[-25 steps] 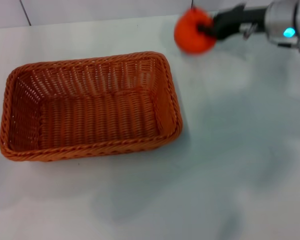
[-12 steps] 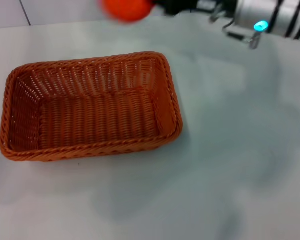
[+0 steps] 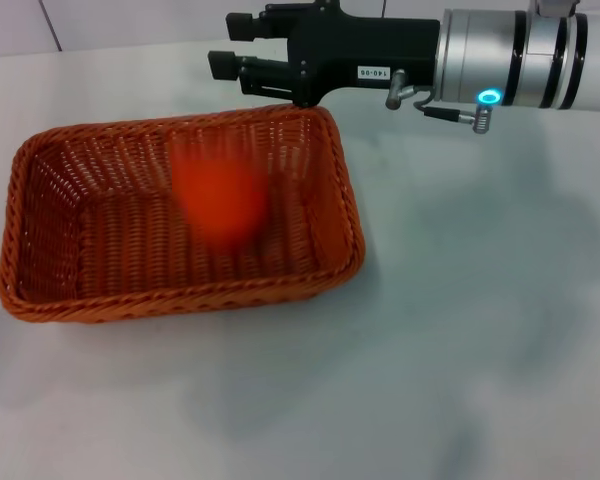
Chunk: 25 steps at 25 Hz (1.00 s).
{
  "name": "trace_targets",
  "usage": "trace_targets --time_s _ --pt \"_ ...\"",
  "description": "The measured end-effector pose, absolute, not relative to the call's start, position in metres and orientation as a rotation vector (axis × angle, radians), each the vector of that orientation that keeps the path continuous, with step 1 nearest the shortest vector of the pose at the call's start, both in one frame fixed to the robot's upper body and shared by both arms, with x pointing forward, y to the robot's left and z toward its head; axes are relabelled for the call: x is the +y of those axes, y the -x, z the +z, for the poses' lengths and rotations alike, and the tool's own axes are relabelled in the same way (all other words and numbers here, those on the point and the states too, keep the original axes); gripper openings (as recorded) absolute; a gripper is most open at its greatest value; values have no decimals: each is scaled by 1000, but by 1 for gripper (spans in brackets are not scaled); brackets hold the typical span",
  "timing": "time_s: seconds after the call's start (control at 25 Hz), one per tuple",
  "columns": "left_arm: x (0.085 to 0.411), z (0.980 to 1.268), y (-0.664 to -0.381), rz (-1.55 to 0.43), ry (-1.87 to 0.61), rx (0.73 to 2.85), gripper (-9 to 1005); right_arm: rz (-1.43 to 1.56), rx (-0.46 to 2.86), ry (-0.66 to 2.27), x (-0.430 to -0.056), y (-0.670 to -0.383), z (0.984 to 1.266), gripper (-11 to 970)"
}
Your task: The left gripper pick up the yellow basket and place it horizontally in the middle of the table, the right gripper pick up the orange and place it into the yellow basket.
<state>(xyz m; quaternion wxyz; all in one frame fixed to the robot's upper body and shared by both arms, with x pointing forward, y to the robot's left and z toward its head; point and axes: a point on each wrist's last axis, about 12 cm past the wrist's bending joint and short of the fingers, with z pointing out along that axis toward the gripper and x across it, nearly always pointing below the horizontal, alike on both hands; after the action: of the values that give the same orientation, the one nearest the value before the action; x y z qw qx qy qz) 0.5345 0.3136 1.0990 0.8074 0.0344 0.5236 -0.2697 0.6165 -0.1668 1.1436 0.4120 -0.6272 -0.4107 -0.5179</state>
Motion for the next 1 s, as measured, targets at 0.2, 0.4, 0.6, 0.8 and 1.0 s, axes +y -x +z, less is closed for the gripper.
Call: trace_targets --time_s 0.2,0.4,0.6,0.8,1.0 --pt "313 1099 -535 -578 -74 1119 765 -1312 -1019 1586 -173 -615 1141 587" --pt "312 1098 -534 -582 -69 1122 764 -1484 -906 1581 -198 -616 1140 704" --pt "311 1096 -533 -579 -70 1122 764 -1874 -690 1619 -243 -615 1124 744" --pt "305 1092 -531 -546 -79 1113 764 -2246 -344 1698 -286 -603 1105 748" --pt "296 1082 -527 -426 -77 1105 764 -2354 53 1790 -324 -597 1095 747"
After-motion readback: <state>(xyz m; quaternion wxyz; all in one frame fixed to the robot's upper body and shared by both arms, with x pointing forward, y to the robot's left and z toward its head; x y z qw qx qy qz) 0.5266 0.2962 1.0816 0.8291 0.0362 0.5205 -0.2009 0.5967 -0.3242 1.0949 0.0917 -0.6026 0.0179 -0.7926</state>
